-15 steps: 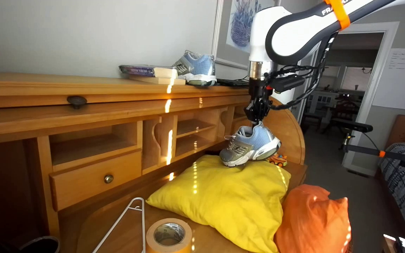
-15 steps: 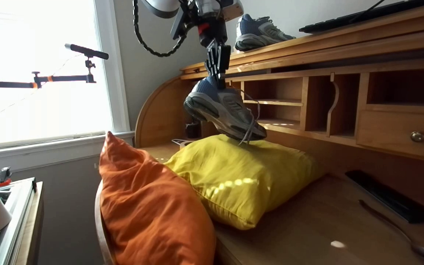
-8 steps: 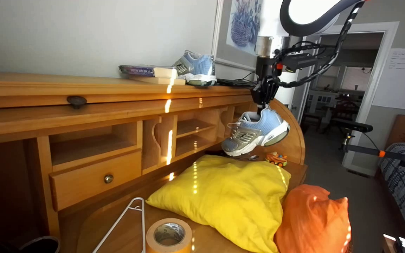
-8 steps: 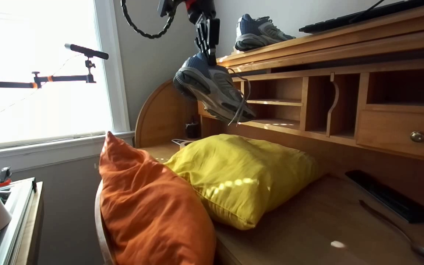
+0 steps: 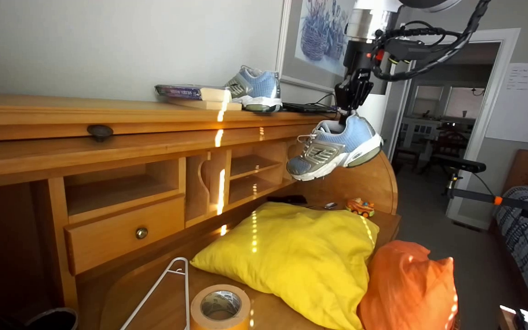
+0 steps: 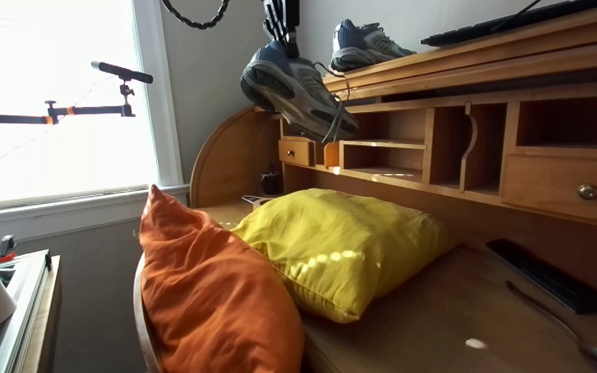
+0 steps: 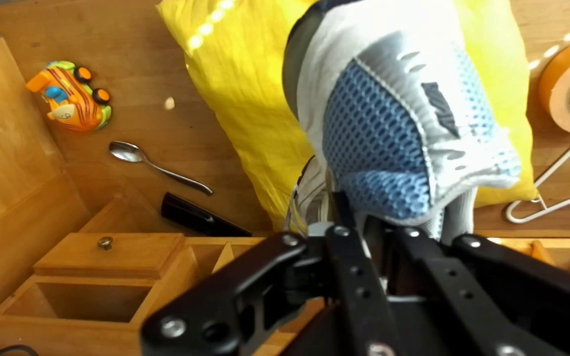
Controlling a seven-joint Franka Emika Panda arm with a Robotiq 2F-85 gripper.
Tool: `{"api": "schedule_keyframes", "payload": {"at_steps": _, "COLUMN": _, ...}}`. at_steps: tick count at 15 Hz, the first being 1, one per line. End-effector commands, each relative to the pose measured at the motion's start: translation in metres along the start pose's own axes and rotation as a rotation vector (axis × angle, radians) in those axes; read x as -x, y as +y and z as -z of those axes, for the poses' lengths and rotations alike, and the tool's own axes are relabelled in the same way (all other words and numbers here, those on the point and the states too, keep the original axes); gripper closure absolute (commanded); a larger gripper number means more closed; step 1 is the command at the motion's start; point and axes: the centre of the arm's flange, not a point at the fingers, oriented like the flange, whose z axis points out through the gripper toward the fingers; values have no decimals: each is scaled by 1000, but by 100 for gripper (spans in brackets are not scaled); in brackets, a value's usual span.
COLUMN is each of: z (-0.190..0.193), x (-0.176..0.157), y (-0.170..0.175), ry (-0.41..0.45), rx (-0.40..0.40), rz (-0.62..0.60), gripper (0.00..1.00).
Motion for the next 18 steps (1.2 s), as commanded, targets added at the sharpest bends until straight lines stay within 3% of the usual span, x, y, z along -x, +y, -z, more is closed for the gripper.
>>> {"api": "schedule_keyframes", "payload": {"at_steps": 1, "z": 37, "x": 15, "y": 1, "ry": 55, "rx": 1, "rz": 24, "gripper": 97}}
{"api": "schedule_keyframes", "payload": {"at_steps": 14, "z": 120, "x": 1, "y": 10, "ry": 360, "rx": 17, "rz": -9, "gripper": 97}}
{"api": "schedule_keyframes", "payload": {"at_steps": 18, "z": 109, "x": 3, "y": 15, "ry": 342, "rx": 11, "rz": -11, "gripper": 97}}
